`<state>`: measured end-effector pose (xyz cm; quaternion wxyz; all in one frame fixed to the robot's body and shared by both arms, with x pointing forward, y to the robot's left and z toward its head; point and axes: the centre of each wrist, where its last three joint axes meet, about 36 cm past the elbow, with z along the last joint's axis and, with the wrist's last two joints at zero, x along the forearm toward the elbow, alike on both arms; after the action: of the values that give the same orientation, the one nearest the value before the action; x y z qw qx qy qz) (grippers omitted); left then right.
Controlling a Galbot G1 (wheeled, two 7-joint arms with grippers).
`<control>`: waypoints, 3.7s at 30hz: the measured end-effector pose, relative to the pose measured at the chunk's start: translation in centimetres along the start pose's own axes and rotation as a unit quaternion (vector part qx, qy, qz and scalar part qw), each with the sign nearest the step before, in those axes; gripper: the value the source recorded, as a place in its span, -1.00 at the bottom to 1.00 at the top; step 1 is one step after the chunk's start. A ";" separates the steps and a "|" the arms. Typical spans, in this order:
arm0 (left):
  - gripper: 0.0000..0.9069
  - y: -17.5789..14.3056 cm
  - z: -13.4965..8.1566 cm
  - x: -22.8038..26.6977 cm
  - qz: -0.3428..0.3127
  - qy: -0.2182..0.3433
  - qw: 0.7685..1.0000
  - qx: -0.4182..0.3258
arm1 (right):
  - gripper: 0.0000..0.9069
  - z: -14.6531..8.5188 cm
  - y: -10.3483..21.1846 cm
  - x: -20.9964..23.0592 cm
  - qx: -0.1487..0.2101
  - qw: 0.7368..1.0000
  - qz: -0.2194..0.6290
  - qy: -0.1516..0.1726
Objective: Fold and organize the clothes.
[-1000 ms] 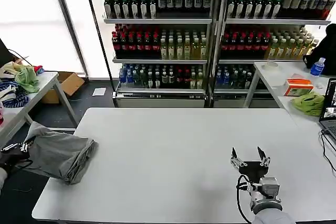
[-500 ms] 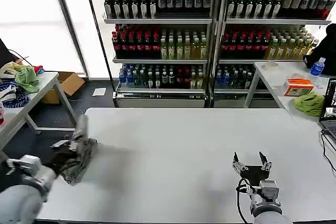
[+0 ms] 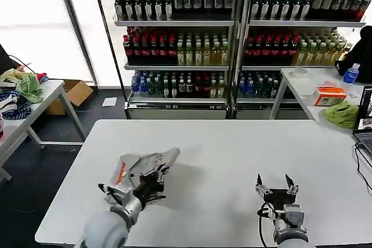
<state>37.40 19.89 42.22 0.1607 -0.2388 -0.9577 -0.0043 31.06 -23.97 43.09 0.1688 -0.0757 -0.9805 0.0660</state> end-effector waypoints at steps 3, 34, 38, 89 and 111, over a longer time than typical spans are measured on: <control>-0.96 -1.0 0.3 -0.7 0.012 0.003 1.000 0.001 | 1.00 0.0 0.2 0.1 0.000 1.000 0.000 0.000; 1.00 -1.7 -1.2 -0.7 0.006 -0.041 0.996 0.076 | 1.00 -1.9 4.0 -2.1 -0.112 0.988 -0.090 0.053; 1.00 0.2 -1.7 0.3 -0.032 -0.038 0.997 0.061 | 1.00 -2.6 5.4 -2.8 -0.147 0.979 -0.124 0.068; 1.00 6.6 -2.9 3.5 -0.164 -0.034 0.984 0.056 | -1.00 -2.4 9.4 -5.9 -0.134 0.966 -0.174 0.135; 1.00 5.7 -2.5 2.5 -0.150 -0.034 0.985 0.071 | 1.00 -1.1 2.2 -10.9 -0.018 0.988 -0.121 0.097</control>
<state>38.67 25.83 45.00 0.1416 -0.0802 -0.9855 0.0476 41.83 -23.56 40.26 0.2684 0.0348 -0.9625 0.0192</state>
